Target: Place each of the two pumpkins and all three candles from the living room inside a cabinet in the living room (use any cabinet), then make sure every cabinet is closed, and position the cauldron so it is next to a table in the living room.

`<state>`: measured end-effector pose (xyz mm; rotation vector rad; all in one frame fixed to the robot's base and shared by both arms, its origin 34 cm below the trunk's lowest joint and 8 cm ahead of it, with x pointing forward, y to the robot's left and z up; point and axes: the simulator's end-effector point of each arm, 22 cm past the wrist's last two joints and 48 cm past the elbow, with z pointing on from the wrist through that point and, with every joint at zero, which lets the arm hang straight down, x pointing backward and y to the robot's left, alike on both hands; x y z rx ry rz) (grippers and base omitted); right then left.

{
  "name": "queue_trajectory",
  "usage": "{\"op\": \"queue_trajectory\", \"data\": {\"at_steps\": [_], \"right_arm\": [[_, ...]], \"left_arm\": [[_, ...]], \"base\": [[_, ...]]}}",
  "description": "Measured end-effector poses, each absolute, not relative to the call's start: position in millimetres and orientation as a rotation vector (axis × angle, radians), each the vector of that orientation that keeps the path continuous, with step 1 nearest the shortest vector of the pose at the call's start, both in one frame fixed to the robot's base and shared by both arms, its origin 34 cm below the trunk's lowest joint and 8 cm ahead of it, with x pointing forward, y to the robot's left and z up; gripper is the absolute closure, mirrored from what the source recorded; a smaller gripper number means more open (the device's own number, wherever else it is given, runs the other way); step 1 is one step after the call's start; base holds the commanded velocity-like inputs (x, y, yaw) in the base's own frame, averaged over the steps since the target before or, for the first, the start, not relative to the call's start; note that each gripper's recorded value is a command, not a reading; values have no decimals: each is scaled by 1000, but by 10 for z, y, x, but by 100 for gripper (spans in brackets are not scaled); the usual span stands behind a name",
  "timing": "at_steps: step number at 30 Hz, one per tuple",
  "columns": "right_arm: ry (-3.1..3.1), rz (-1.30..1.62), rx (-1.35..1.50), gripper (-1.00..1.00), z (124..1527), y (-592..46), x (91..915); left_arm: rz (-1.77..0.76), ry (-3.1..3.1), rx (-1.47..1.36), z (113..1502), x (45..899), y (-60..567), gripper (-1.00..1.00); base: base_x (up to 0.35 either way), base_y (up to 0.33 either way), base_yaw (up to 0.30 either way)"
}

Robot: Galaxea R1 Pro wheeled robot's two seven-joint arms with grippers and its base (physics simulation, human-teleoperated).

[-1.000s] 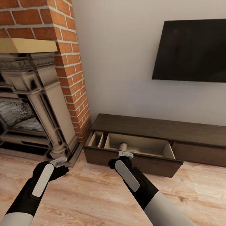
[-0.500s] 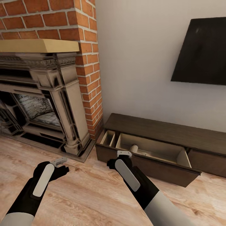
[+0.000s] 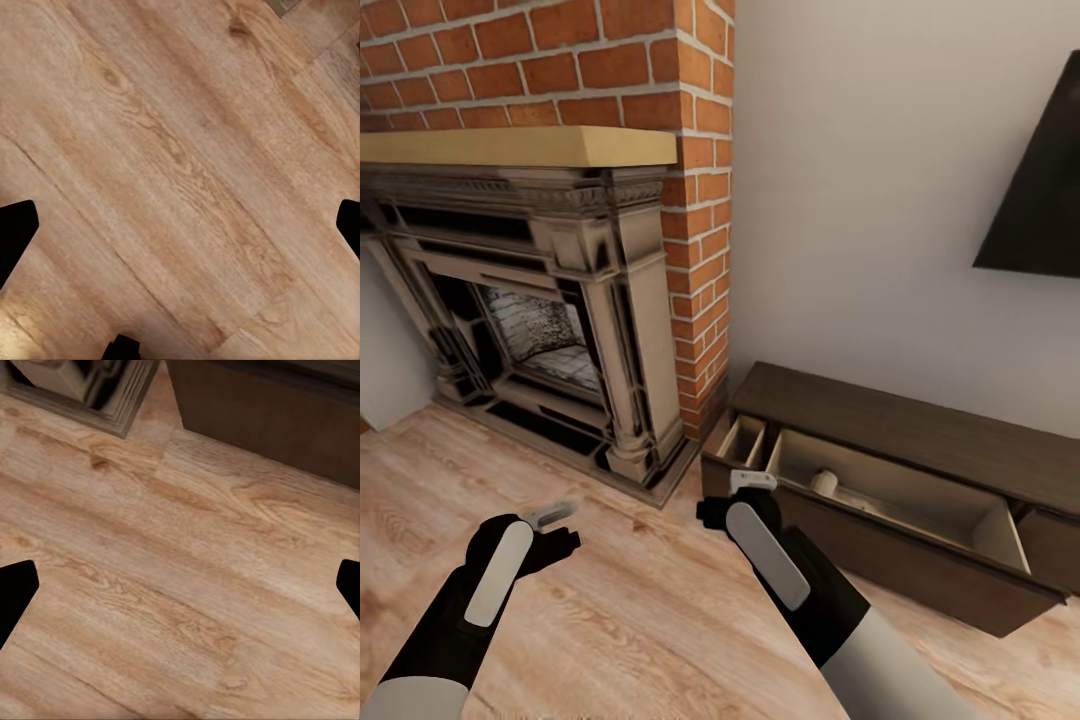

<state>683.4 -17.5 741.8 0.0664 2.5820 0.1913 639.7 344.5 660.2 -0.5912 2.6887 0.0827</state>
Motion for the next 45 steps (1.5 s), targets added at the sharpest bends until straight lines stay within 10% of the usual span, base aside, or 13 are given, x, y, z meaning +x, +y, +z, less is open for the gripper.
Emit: {"op": "queue_trajectory", "data": {"at_steps": [45], "right_arm": [[2531, 147, -86, -100, 7549, 48, 6704]], "left_arm": [[73, 2646, -662, 6743, 6411, 3622, -100]], "base": [[0, 0, 248]]}}
